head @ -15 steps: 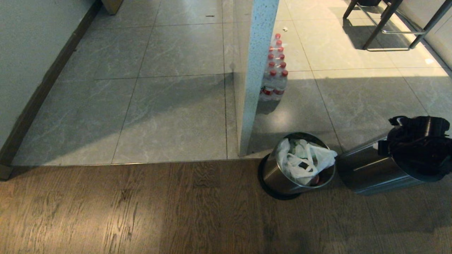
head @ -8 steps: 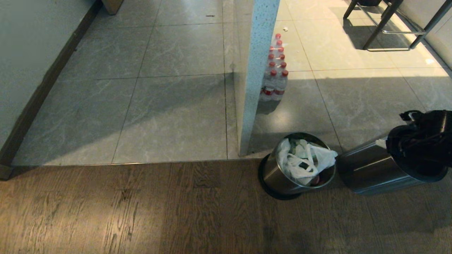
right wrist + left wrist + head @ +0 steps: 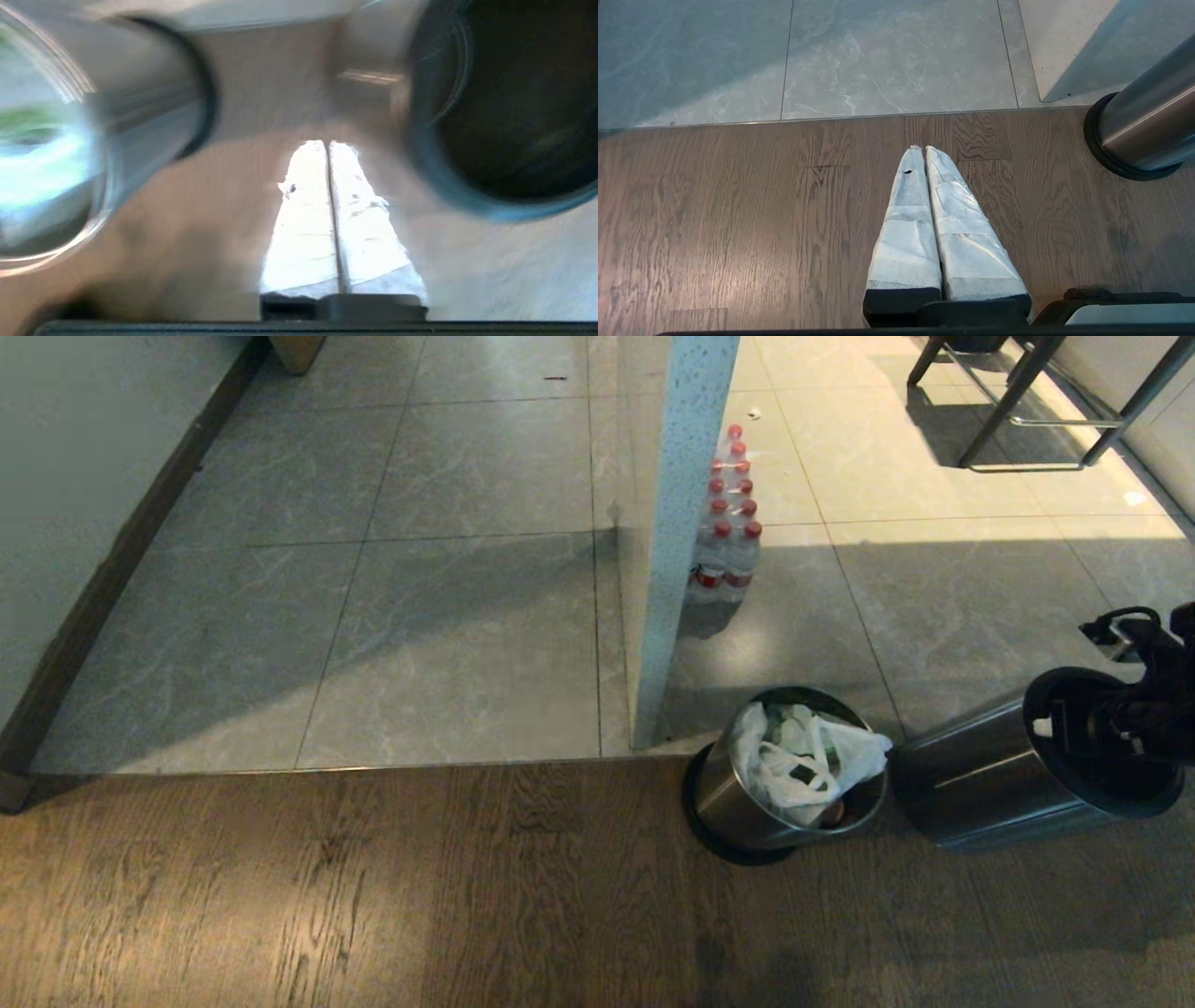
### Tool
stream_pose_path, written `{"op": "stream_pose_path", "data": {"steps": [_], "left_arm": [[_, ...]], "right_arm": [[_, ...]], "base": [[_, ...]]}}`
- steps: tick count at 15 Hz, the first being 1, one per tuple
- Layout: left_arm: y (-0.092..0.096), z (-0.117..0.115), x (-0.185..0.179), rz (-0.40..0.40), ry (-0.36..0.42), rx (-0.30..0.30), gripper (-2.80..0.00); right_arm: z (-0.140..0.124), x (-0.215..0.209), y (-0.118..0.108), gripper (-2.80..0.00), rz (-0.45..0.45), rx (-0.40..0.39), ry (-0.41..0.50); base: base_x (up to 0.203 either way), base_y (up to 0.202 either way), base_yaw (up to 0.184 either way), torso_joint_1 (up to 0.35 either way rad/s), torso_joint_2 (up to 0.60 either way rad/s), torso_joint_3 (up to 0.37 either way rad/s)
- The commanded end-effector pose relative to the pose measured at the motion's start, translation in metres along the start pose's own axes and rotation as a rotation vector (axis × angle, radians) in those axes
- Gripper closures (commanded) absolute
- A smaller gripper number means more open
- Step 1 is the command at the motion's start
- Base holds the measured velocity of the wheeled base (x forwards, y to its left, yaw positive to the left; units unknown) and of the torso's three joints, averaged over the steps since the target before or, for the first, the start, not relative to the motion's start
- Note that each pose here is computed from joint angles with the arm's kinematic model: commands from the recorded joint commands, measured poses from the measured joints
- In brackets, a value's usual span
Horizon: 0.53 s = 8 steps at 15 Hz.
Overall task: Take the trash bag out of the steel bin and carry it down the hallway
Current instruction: Pick up the trash bag
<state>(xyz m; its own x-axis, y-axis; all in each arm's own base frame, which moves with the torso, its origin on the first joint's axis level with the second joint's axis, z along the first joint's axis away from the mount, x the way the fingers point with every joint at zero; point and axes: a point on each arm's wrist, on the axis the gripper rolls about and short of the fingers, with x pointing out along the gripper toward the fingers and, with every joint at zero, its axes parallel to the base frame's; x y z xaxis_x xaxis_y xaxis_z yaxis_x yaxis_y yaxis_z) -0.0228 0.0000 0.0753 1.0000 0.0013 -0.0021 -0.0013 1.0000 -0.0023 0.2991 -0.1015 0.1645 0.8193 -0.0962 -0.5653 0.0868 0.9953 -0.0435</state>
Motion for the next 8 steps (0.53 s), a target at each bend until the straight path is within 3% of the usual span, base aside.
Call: {"op": "stream_pose_path", "data": {"steps": [1,4,8], "left_arm": [[0.0,0.0,0.0,0.0,-0.002,-0.001,0.0],[0.0,0.0,0.0,0.0,-0.002,-0.001,0.0],[0.0,0.0,0.0,0.0,-0.001,-0.001,0.0]], "right_arm": [[0.004,-0.026,0.02,0.0,0.068,-0.029,-0.004],[0.002,-0.029,0.056,0.0,0.2,-0.085,0.03],[0.003,-0.026,0.094,0.0,0.318,-0.095,0.051]], "base": [[0.0,0.0,0.0,0.0,0.0,0.0],[0.0,0.0,0.0,0.0,0.0,0.0],[0.0,0.0,0.0,0.0,0.0,0.0]]}}
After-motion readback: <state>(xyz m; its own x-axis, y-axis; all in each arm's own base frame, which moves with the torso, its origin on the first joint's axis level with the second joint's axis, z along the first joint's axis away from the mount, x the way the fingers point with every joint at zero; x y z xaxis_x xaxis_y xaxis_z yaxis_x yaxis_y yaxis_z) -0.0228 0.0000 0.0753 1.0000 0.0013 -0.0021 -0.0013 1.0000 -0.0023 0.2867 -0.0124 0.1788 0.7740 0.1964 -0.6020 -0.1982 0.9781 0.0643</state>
